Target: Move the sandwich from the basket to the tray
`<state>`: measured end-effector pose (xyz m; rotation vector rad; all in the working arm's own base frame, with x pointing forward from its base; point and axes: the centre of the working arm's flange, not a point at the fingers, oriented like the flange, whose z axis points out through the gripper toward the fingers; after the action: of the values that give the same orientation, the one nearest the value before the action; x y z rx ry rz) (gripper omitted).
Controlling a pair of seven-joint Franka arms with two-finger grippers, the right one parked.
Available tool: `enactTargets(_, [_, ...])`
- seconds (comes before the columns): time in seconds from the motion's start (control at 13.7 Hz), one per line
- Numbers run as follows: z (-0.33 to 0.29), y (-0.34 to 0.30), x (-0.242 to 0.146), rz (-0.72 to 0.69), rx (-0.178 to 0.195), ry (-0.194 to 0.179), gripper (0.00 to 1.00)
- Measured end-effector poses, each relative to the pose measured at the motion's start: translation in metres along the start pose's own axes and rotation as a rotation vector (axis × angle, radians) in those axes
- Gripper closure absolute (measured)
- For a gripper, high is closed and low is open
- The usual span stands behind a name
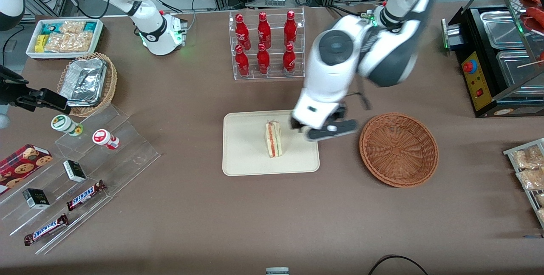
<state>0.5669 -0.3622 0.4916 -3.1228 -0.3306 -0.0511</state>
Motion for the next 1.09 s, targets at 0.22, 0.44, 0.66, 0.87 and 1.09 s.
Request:
enactTargets(0.22, [-0.021,-0.078,0.039,0.058,0.040,-0.048,0.00])
enactTargets(0.44, [-0.048,-0.164,0.067,0.147,0.052,-0.088,0.00])
enactTargets(0.66, [-0.074,-0.236,0.079,0.236,0.046,-0.115,0.00])
enactTargets(0.87, [-0.080,-0.287,0.079,0.294,0.038,-0.127,0.00])
enactTargets(1.09, [-0.084,-0.326,0.078,0.323,0.020,-0.133,0.00])
